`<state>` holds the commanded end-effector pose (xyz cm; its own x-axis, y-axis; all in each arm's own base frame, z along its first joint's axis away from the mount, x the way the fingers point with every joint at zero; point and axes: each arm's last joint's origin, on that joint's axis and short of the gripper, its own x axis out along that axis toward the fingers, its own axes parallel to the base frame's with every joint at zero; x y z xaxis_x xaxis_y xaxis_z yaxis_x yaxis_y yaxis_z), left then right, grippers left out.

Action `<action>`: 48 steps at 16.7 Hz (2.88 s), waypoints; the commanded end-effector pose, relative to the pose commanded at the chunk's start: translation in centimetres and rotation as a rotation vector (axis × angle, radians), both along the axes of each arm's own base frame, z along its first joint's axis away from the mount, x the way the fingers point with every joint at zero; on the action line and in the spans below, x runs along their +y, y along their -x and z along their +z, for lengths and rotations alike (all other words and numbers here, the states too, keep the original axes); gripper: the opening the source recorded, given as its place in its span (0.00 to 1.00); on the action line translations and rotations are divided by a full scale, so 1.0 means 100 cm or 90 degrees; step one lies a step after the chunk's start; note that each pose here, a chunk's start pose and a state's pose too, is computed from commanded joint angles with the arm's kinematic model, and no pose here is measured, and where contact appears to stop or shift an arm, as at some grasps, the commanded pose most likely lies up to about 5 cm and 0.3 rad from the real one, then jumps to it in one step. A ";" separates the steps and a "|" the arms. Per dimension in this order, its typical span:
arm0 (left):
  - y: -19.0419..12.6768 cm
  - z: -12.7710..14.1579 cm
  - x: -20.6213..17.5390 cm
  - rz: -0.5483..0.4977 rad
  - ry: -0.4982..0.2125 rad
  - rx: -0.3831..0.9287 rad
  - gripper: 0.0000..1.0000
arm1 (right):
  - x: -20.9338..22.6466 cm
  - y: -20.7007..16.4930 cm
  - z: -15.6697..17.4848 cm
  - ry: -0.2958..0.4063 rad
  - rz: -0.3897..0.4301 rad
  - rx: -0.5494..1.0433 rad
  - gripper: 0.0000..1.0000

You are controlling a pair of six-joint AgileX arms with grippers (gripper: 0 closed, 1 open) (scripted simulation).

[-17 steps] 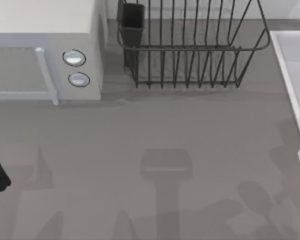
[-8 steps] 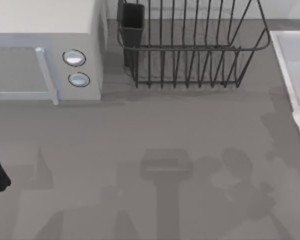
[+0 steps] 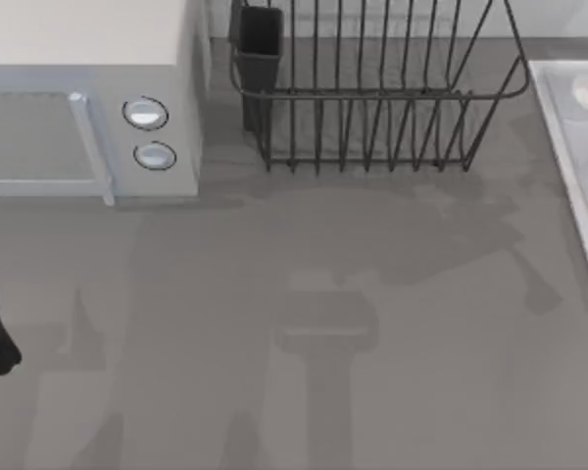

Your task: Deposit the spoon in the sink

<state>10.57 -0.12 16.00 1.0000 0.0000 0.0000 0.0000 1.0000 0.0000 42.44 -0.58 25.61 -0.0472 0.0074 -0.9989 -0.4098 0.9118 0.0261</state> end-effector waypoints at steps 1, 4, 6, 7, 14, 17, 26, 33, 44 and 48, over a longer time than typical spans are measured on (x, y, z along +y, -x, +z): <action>0.000 0.000 0.000 0.000 0.000 0.000 1.00 | -0.007 -0.015 -0.003 0.000 0.000 -0.006 0.00; 0.000 0.000 0.000 0.000 0.000 0.000 1.00 | -0.028 -0.048 -0.018 -0.001 -0.002 -0.026 0.00; 0.000 0.000 0.000 0.000 0.000 0.000 1.00 | -0.040 -0.062 -0.030 -0.001 -0.003 -0.036 0.00; 0.000 0.000 0.000 0.000 0.000 0.000 1.00 | -0.046 -0.066 -0.036 -0.001 -0.004 -0.040 0.00; 0.000 0.000 0.000 0.000 0.000 0.000 1.00 | -0.062 -0.076 -0.054 -0.002 -0.008 -0.050 0.00; 0.000 0.000 0.000 0.000 0.000 0.000 1.00 | -0.059 -0.076 -0.055 -0.002 -0.006 -0.049 0.00; 0.000 0.000 0.000 0.000 0.000 0.000 1.00 | -0.063 -0.080 -0.084 -0.001 -0.008 -0.052 0.00; 0.000 0.000 0.000 0.000 0.000 0.000 1.00 | -0.062 -0.078 -0.098 -0.002 -0.008 -0.048 0.00; 0.000 0.000 0.000 0.000 0.000 0.000 1.00 | -0.062 -0.078 -0.098 -0.002 -0.008 -0.048 0.75; 0.000 0.000 0.000 0.000 0.000 0.000 1.00 | -0.062 -0.078 -0.098 -0.002 -0.008 -0.048 1.00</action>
